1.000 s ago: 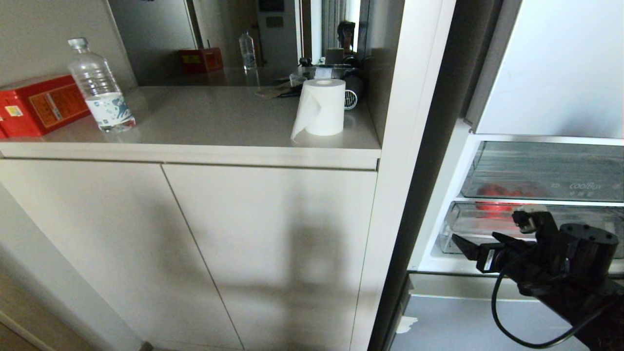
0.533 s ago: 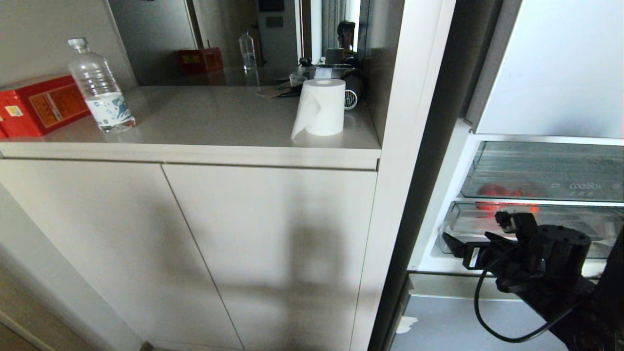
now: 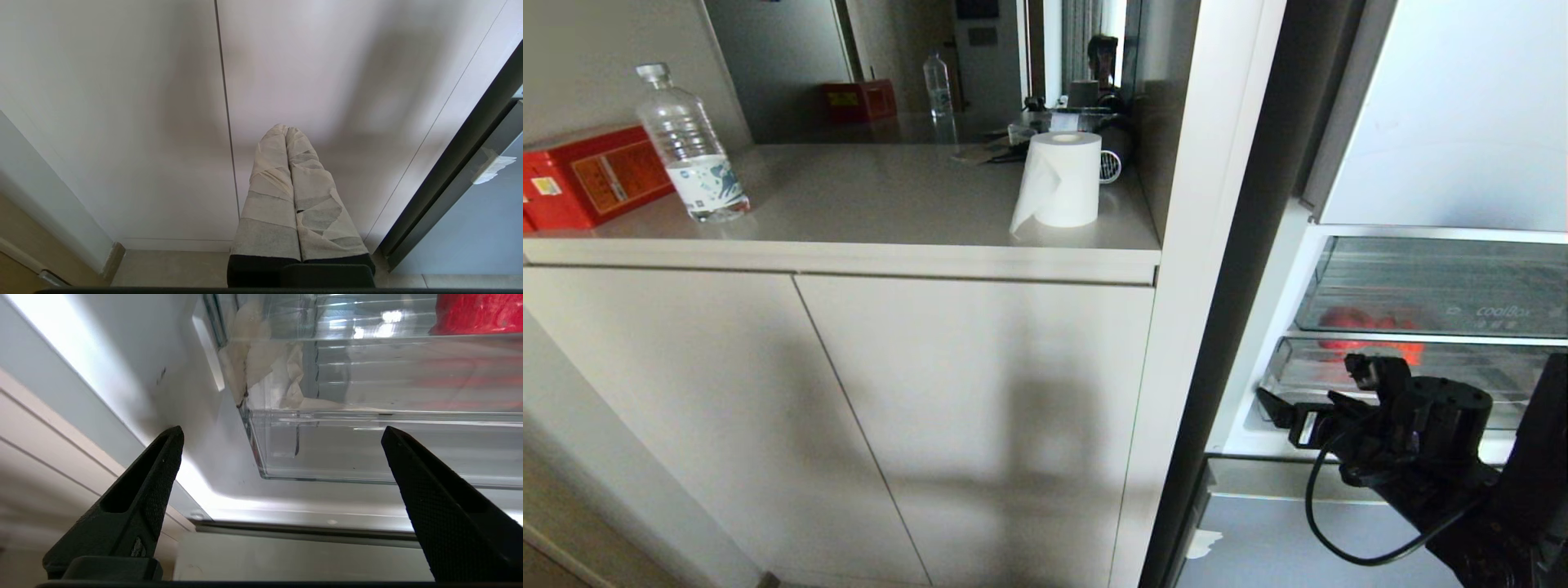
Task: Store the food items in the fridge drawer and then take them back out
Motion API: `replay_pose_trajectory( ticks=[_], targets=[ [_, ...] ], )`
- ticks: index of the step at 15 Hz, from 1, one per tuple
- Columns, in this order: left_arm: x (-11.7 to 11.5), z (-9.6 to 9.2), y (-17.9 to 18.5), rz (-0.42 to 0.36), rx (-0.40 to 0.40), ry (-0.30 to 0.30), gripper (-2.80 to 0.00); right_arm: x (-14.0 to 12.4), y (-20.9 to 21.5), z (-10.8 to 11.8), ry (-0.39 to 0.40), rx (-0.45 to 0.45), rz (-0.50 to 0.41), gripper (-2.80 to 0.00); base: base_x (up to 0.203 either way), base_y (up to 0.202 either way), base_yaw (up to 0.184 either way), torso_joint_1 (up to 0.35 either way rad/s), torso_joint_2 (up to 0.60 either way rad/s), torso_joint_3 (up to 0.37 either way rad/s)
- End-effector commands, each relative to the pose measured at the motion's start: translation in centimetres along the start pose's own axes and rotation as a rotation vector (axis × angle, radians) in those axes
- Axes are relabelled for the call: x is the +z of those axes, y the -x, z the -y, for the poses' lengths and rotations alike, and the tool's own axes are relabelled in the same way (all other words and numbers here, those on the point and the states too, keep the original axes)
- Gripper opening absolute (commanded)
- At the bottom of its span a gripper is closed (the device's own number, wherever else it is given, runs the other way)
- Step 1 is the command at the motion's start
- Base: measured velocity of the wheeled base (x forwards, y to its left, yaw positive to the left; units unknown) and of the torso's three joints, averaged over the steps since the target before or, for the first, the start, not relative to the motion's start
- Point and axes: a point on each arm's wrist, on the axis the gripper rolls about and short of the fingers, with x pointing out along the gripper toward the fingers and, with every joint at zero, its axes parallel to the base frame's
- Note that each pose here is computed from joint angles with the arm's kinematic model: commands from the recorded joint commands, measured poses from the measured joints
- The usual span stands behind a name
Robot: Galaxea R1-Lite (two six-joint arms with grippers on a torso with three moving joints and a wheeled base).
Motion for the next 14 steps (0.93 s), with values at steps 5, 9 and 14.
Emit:
replay_pose_trajectory(
  ticks=[5, 9, 14],
  targets=[
    [0.0, 0.0, 0.0, 0.002, 0.001, 0.001, -2.8, 1.0, 0.6, 0.1, -0.014, -0.032, 0.041, 0.0, 0.0, 0.0, 0.0, 0.0, 0.0, 0.0],
    [0.0, 0.0, 0.0, 0.0, -0.001, 0.001, -2.8, 1.6, 1.1, 0.0, -0.024, -0.027, 0.063, 0.0, 0.0, 0.0, 0.0, 0.0, 0.0, 0.0],
    [0.0, 0.0, 0.0, 0.002, 0.001, 0.001, -2.8, 1.8, 0.4, -0.1, -0.031, -0.02, 0.076, 0.0, 0.0, 0.0, 0.0, 0.0, 0.0, 0.0]
  ],
)
